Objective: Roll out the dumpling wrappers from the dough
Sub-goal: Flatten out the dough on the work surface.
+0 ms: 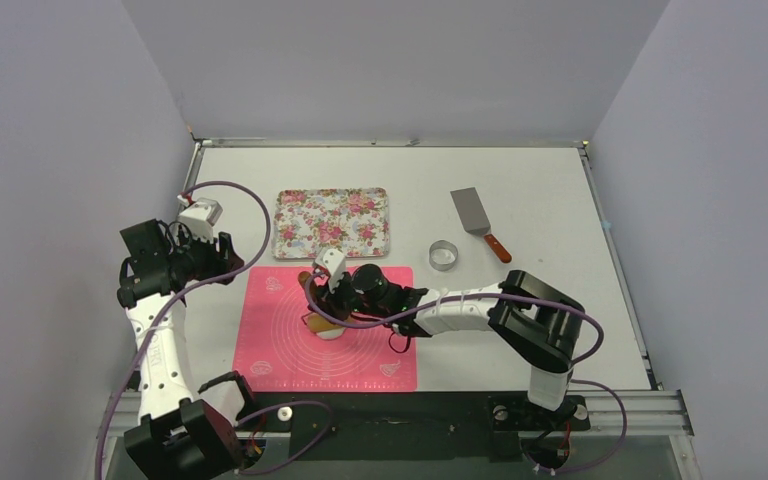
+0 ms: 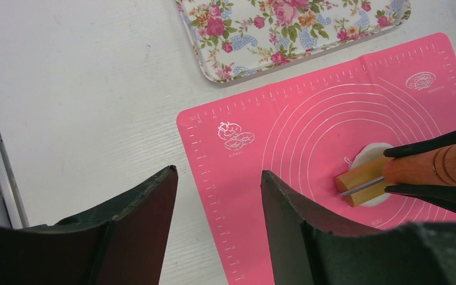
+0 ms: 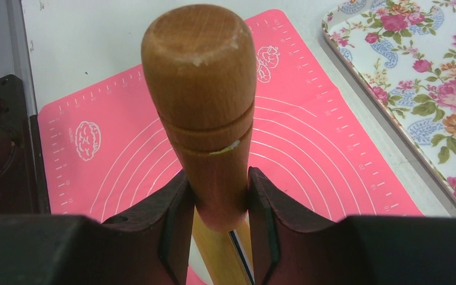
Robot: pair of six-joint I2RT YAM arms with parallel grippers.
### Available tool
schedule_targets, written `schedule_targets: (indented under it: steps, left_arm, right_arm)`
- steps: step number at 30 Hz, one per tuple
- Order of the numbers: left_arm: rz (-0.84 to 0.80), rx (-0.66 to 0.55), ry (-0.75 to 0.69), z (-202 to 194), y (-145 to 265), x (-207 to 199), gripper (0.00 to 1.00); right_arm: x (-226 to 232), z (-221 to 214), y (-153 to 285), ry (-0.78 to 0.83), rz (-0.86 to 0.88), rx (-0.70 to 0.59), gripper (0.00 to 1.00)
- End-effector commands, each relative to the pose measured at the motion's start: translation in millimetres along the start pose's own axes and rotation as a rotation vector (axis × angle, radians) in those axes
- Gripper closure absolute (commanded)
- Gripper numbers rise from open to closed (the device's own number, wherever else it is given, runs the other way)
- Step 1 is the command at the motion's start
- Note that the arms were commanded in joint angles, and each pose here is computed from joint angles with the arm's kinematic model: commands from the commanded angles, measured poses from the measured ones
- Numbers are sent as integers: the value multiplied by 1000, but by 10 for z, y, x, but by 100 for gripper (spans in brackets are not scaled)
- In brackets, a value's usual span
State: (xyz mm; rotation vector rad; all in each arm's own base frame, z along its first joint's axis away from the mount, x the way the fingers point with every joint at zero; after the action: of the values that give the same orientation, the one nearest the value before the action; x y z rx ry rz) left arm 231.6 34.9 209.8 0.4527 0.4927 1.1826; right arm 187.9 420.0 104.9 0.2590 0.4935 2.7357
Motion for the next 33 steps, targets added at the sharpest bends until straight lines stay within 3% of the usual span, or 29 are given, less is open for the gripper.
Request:
schedule_targets:
  steps: [1, 24, 33]
  left_arm:
    - [10, -38, -40, 178, 2, 50, 48]
    - [19, -46, -40, 256, -62, 98, 48]
    - [25, -50, -42, 300, -40, 91, 48]
  right_arm:
    - [547, -1559, 567, -249, 215, 625, 100]
    - [526, -1820, 706, -402, 221, 662, 100]
    - [461, -1301, 635, -338, 208, 500, 100]
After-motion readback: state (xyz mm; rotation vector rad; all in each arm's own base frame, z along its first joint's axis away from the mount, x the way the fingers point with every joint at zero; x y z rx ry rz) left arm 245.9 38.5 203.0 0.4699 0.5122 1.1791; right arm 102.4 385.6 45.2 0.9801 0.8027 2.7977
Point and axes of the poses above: each gripper's point midway between its finger pads, its own y axis back along the fingers, its own x axis along the line the jaws close on, z = x × y, the point moved 5 cm from there along y, back along the fingers, and after that the axes turned 1 degree about y, right-handed, at the moved point
